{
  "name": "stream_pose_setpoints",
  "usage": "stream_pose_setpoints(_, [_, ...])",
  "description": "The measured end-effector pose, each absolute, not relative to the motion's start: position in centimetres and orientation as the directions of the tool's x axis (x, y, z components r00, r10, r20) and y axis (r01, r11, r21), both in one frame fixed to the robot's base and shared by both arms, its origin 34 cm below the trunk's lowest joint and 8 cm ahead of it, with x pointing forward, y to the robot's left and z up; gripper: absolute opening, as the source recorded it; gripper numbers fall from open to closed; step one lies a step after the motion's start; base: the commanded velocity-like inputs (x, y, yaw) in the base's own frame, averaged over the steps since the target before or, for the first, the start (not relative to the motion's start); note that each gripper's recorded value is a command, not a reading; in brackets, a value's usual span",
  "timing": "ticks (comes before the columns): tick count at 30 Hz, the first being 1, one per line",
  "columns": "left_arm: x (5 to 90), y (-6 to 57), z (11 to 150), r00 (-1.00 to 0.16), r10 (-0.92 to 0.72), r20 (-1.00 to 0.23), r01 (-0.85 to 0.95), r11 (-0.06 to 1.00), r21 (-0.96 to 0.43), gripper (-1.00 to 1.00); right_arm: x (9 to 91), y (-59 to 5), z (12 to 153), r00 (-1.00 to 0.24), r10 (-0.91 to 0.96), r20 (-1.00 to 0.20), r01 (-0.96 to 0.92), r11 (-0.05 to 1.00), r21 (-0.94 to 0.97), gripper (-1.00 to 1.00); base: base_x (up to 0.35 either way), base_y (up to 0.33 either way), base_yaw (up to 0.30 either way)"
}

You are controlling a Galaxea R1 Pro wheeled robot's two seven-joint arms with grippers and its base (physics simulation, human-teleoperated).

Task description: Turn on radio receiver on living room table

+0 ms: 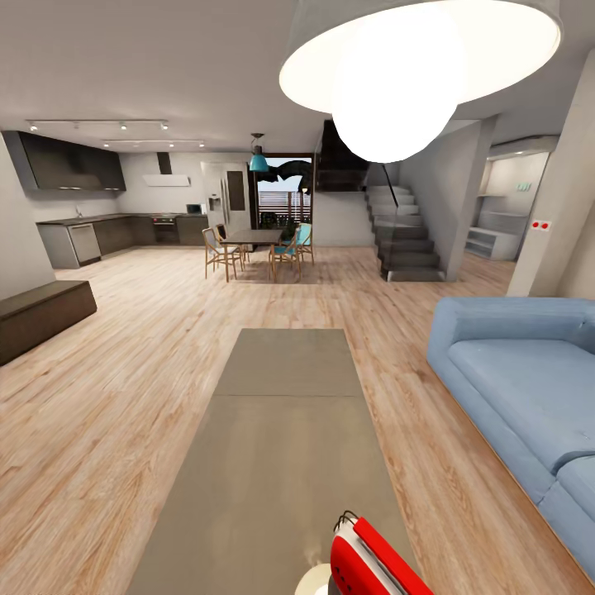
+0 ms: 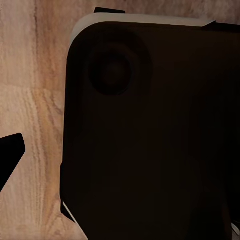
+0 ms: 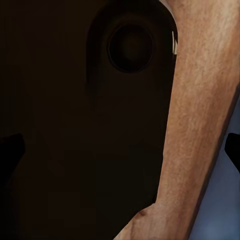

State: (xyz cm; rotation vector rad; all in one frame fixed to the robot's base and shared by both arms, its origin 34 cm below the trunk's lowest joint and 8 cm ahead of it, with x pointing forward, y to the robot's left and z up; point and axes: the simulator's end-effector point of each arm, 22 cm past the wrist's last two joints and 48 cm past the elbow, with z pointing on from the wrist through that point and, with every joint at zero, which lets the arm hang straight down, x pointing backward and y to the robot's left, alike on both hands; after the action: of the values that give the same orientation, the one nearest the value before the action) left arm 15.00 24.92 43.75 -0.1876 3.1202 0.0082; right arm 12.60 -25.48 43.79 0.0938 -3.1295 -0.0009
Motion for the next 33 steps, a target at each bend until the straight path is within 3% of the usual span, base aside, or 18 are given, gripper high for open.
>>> stream_pose_setpoints(33, [15.0,24.8,47.3,-0.993,-0.118,-0.012,-0.118,0.993,-0.002,1.0,12.7,-25.6,47.4,-0.999,-0.047,0.01,-0.047,0.999,-0.007,1.0,0.0,0.0,0.0])
